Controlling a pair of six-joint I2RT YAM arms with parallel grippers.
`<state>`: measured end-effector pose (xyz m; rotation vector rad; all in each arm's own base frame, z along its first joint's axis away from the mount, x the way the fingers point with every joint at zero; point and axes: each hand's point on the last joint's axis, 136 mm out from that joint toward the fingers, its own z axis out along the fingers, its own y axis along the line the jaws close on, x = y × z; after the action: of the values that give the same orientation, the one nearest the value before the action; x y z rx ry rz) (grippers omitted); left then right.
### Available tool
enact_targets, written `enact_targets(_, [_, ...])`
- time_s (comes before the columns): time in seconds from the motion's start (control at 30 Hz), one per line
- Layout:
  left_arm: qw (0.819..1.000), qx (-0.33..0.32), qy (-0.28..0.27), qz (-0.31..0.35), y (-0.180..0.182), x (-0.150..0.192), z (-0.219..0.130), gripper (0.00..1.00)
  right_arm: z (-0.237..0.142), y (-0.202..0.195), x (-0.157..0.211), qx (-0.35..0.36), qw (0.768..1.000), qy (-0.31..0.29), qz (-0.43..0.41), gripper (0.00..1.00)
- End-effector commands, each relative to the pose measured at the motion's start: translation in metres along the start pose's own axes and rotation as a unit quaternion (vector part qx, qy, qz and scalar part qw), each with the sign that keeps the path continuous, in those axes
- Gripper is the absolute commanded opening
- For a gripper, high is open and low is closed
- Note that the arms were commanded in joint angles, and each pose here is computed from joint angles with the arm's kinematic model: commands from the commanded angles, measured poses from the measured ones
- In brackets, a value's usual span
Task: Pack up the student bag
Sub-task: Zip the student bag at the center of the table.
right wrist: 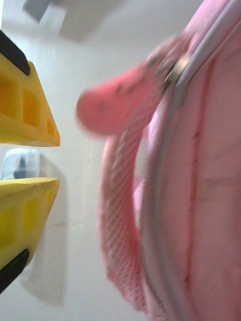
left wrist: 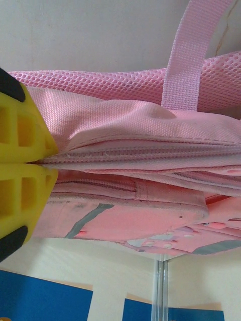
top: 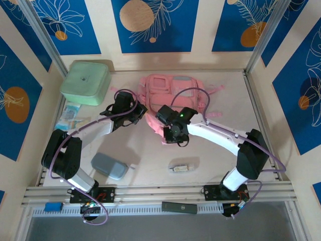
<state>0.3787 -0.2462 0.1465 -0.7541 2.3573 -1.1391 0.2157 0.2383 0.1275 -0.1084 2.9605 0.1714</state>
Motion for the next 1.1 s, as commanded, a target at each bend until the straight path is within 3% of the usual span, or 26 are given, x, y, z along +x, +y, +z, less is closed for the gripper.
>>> enact_targets(0.0, [0.998,0.058,-0.036,0.015,-0.038,-0.012,-0.018,0.0,-0.028,0.008,-0.014,-0.088,0.996,-0.016,0.027,0.33])
enact_targets(0.17, [0.998,0.055,-0.038,0.015,-0.035,-0.011,-0.018,0.0,-0.049,-0.004,-0.054,-0.166,0.972,-0.051,0.157,0.39])
enact_targets(0.3, [0.998,0.056,-0.037,0.014,-0.035,-0.012,-0.017,0.0,-0.061,0.008,-0.08,-0.222,0.955,-0.098,0.169,0.39])
enact_targets(0.37, [0.998,0.057,-0.036,0.014,-0.037,-0.011,-0.016,0.0,-0.057,0.01,-0.085,-0.218,0.956,-0.091,0.175,0.37])
enact_targets(0.53, [0.998,0.059,-0.036,0.013,-0.037,-0.01,-0.015,0.0,-0.037,0.015,-0.075,-0.211,0.956,-0.049,0.197,0.29])
enact_targets(0.6, [0.998,0.059,-0.036,0.012,-0.037,-0.01,-0.015,0.0,-0.033,0.01,-0.065,-0.187,0.96,-0.042,0.205,0.3])
enact_targets(0.67, [0.998,0.058,-0.036,0.013,-0.037,-0.011,-0.015,0.0,-0.029,0.013,-0.057,-0.198,0.956,-0.032,0.212,0.34])
enact_targets(0.83, [0.997,0.059,-0.036,0.013,-0.037,-0.011,-0.014,0.0,-0.015,0.021,-0.052,-0.224,0.947,0.0,0.229,0.35])
enact_targets(1.07, [0.998,0.06,-0.033,0.009,-0.037,-0.01,-0.012,0.0,-0.017,0.033,-0.065,-0.246,0.942,-0.01,0.23,0.31])
